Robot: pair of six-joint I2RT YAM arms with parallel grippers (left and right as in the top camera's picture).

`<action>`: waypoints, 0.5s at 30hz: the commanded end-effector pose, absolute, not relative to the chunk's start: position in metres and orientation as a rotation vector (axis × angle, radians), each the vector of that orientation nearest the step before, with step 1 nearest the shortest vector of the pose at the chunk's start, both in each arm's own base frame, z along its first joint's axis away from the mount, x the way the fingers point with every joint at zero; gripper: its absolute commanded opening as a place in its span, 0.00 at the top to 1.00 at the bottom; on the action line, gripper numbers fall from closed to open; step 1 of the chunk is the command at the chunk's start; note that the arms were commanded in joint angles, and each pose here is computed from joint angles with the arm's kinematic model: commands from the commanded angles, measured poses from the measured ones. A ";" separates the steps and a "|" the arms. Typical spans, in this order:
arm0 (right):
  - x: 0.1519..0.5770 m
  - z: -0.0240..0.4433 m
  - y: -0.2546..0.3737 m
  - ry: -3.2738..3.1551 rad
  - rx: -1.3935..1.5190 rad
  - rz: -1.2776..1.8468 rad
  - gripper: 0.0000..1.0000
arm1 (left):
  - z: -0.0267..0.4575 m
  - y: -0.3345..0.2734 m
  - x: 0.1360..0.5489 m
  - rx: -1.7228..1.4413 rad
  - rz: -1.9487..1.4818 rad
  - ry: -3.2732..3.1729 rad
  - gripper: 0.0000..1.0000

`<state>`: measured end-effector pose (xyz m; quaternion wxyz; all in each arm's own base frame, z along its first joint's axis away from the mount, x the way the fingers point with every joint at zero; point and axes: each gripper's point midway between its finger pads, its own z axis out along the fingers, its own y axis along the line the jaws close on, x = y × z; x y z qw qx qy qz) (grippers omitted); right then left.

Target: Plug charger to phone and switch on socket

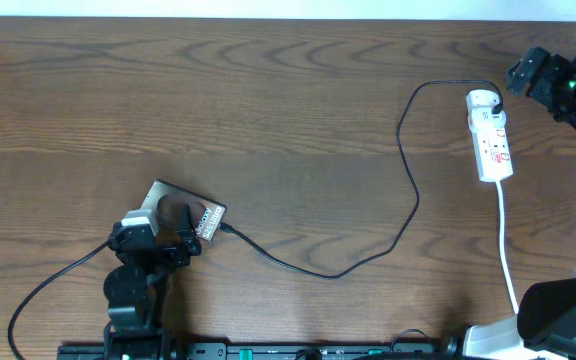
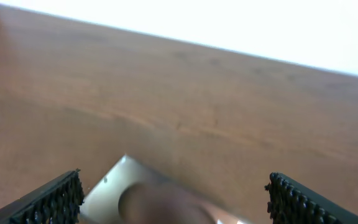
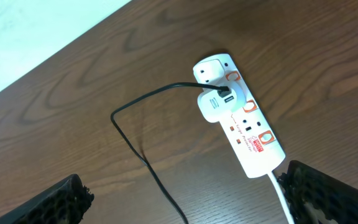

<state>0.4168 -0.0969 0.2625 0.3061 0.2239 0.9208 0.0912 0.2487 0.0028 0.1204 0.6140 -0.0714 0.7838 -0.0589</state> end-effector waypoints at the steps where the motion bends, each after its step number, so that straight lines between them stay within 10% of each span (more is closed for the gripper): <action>1: 0.417 0.262 -0.094 2.437 0.597 0.245 0.01 | 0.120 -0.002 0.245 -0.152 -0.168 1.795 0.08; 15: 0.417 0.262 -0.094 2.437 0.597 0.245 0.01 | 0.138 0.009 0.244 -0.161 -0.094 1.713 0.08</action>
